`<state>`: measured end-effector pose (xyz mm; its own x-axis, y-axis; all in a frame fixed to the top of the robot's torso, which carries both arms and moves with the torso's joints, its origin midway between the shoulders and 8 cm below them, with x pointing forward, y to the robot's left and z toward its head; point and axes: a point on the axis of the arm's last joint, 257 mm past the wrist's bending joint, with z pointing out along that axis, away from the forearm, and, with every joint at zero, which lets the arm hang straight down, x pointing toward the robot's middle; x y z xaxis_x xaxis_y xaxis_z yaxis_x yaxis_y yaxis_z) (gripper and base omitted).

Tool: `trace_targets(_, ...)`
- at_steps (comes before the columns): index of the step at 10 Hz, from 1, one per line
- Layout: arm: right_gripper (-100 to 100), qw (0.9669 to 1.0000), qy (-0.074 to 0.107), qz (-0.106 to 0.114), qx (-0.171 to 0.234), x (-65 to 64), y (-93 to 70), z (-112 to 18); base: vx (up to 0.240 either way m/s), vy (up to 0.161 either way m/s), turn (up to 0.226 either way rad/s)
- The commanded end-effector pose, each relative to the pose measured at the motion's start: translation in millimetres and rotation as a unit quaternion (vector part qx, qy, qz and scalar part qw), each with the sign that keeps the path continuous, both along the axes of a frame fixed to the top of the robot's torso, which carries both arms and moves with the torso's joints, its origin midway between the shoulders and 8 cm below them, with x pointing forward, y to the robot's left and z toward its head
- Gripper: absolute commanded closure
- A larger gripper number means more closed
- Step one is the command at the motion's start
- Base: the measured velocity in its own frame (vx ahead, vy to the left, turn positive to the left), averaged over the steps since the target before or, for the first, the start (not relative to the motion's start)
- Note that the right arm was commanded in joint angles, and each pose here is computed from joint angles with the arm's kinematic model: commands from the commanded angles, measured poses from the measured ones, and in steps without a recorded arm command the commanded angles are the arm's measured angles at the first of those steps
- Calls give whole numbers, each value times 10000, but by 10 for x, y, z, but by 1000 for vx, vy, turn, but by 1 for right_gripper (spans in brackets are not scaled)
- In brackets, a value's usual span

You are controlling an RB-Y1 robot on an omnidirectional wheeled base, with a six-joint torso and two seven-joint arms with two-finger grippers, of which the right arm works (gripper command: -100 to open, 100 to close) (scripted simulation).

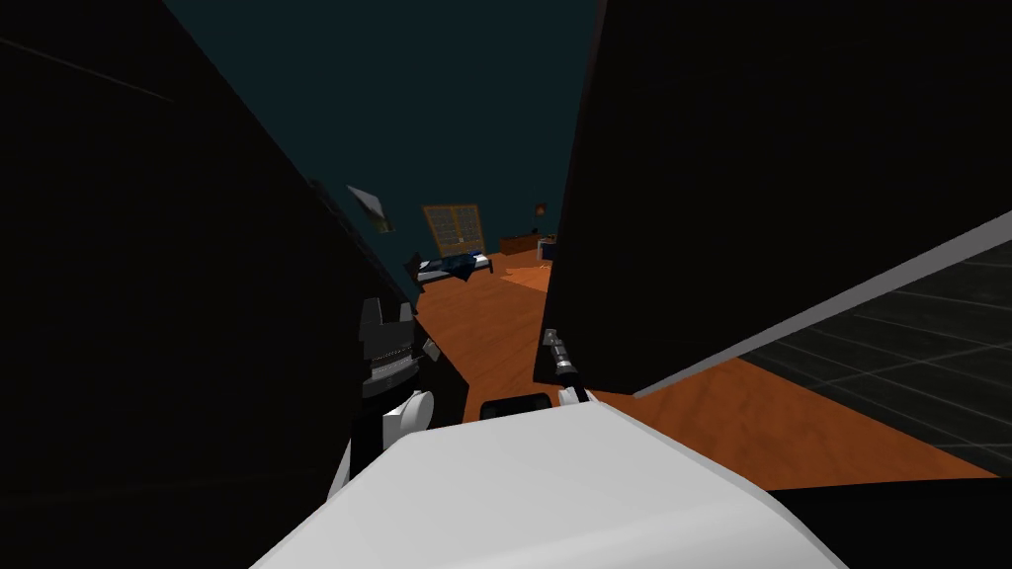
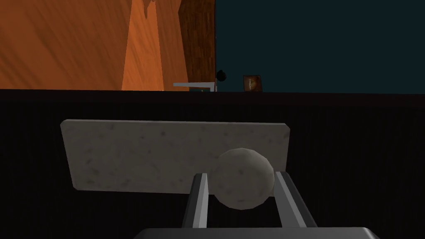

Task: Push the door open

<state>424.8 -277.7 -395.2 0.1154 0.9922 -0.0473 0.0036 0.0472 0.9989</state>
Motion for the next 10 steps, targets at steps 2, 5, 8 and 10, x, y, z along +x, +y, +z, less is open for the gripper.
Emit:
trace_targets(2, 100, 9996, -72, -234, -134, 5, -281, 66, 230, -20, -115)
trace_targets(5, -100, 9994, -61, -277, -187, 66, -337, 60, 9, -51, -93)
trace_targets(8, -100, 9992, -65, -362, -186, 175, -372, 78, -165, -71, -67)
trace_targets(10, -100, 9990, -60, -426, -91, 260, -312, 74, -197, -13, -67)
